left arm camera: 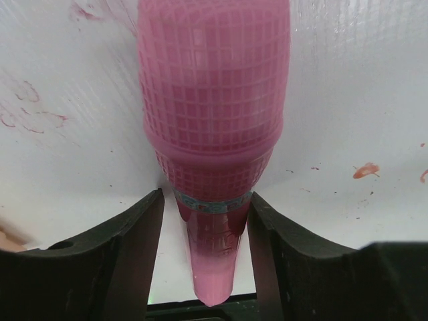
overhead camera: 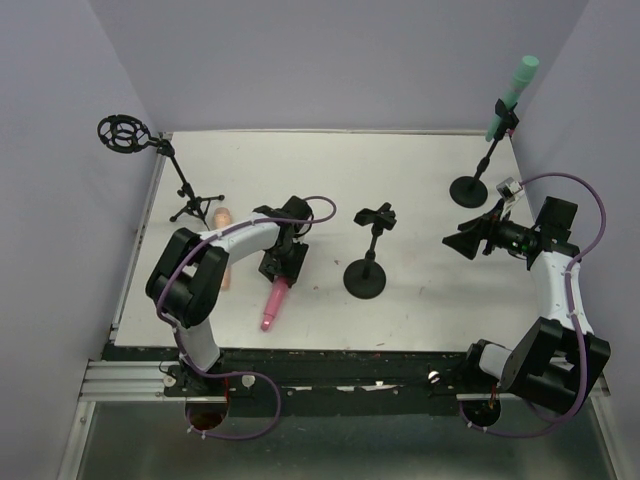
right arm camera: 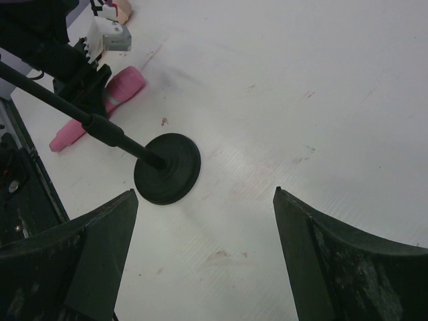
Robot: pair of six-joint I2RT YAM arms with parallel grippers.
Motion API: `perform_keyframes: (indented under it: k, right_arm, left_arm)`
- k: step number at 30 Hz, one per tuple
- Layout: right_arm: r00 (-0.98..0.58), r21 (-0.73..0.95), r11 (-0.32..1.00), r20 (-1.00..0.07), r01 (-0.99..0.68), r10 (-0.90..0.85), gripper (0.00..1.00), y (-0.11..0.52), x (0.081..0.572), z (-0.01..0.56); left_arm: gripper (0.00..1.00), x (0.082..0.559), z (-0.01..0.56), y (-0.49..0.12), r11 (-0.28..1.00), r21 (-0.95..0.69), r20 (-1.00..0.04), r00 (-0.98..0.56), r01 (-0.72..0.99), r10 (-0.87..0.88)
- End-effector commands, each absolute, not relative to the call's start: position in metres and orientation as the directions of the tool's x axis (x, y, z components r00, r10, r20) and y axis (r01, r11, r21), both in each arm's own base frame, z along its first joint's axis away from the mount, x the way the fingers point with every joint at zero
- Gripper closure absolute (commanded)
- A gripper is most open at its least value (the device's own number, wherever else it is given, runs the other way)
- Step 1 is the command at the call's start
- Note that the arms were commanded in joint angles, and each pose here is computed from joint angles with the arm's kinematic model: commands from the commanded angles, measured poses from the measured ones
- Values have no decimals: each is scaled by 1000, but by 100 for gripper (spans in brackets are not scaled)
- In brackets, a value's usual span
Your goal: Attach the microphones to the stand
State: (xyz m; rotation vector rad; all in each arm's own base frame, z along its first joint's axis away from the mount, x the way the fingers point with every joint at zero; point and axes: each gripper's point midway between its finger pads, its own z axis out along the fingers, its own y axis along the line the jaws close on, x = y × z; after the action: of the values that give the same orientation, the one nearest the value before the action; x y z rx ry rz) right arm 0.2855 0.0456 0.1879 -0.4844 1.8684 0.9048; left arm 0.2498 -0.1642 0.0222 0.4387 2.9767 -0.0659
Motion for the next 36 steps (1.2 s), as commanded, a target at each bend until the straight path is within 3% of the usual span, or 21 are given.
perform_keyframes:
  k: [1, 14, 26, 30, 33, 34, 36]
  right_arm:
    - [-425, 353, 638, -904, -684, 44, 9, 47, 285, 201]
    - [-425, 352, 639, -904, -684, 44, 9, 47, 284, 201]
    - [-420, 347, 639, -907, -686, 42, 9, 47, 284, 203]
    - [-421, 348, 641, -906, -684, 43, 9, 47, 284, 202]
    - [-422, 348, 642, -906, -684, 41, 9, 47, 284, 201]
    - [-424, 349, 643, -905, -682, 41, 9, 47, 284, 200]
    - [-413, 332, 641, -910, -692, 26, 9, 47, 282, 201]
  left_arm:
    - [40, 235, 14, -171, 959, -66, -87, -959, 276, 270]
    - [39, 266, 16, -190, 942, -82, -94, -944, 325, 317]
    - [44, 248, -1, -188, 943, -102, -44, -948, 318, 315]
    - [65, 249, 0, -187, 943, -99, -50, -948, 317, 313]
    - [93, 252, 4, -188, 942, -103, -75, -946, 321, 314]
    - [99, 253, 9, -188, 941, -106, -93, -946, 321, 312]
    - [100, 256, 21, -189, 939, -115, -138, -942, 323, 307]
